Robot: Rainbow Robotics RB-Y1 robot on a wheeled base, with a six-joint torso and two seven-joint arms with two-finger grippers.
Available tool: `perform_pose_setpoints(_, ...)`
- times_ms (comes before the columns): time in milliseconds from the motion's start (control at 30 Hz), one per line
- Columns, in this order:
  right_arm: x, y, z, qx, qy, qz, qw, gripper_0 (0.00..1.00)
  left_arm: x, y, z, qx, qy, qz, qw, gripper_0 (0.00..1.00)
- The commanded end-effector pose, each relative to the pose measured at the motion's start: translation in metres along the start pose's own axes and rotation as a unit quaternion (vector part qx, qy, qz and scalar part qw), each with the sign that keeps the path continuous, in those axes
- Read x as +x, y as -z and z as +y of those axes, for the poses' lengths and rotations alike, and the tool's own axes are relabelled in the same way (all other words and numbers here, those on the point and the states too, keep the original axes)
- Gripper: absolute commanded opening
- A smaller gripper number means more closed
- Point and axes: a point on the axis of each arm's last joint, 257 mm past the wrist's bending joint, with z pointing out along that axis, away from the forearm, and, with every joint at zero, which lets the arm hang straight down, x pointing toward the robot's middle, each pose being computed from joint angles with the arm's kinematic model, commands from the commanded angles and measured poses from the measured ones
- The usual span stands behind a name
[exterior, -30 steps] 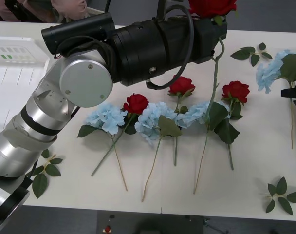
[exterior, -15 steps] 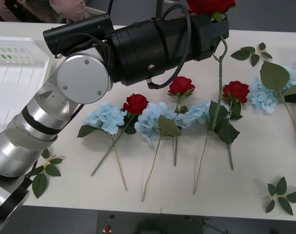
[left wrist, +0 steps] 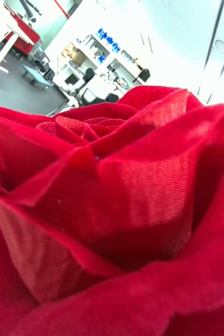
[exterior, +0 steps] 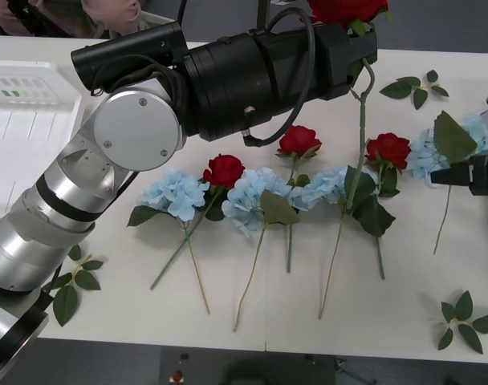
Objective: Put the red flowers into the right box and the blue flowers into the left box
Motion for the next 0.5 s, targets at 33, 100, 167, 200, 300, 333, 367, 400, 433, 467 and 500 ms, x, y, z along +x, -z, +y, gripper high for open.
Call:
perform_pose_setpoints(33, -0.053, 0.036, 0.032, -0.067, 0.035, -0.084, 0.994, 0.85, -0.013, -0.005, -0.015, 0.013, -0.018, -0.005, 1.000, 0.00)
perform_pose_setpoints(100, -0.065, 0.051, 0.042, -0.098, 0.028, -0.115, 0.988, 0.85, -0.013, -0.005, -0.015, 0.013, -0.018, -0.005, 1.000, 0.00)
perform_pose_setpoints(167, -0.073, 0.067, 0.054, -0.128, 0.042, -0.136, 0.982, 0.85, -0.013, -0.005, -0.015, 0.013, -0.018, -0.005, 1.000, 0.00)
perform_pose_setpoints(200, -0.075, 0.071, 0.057, -0.133, 0.049, -0.139, 0.980, 0.85, -0.013, -0.005, -0.015, 0.013, -0.018, -0.005, 1.000, 0.00)
perform_pose_setpoints(300, -0.087, 0.088, 0.088, -0.181, 0.080, -0.158, 0.967, 0.85, -0.013, -0.005, -0.015, 0.013, -0.018, -0.005, 1.000, 0.00)
perform_pose_setpoints(333, -0.091, 0.094, 0.103, -0.203, 0.086, -0.165, 0.961, 0.85, -0.013, -0.005, -0.015, 0.013, -0.018, -0.005, 1.000, 0.00)
perform_pose_setpoints(367, -0.095, 0.100, 0.117, -0.221, 0.090, -0.174, 0.956, 0.85, -0.013, -0.005, -0.015, 0.013, -0.018, -0.005, 1.000, 0.00)
perform_pose_setpoints(400, -0.095, 0.103, 0.124, -0.231, 0.088, -0.179, 0.952, 0.85, -0.013, -0.005, -0.015, 0.013, -0.018, -0.005, 1.000, 0.00)
perform_pose_setpoints(433, -0.098, 0.108, 0.137, -0.243, 0.088, -0.192, 0.947, 0.85, -0.013, -0.005, -0.015, 0.013, -0.018, -0.005, 1.000, 0.00)
perform_pose_setpoints(467, -0.101, 0.112, 0.151, -0.251, 0.088, -0.205, 0.942, 0.85, -0.013, -0.005, -0.015, 0.013, -0.018, -0.005, 1.000, 0.00)
perform_pose_setpoints(500, -0.103, 0.113, 0.157, -0.253, 0.087, -0.211, 0.940, 0.85, -0.013, -0.005, -0.015, 0.013, -0.018, -0.005, 1.000, 0.00)
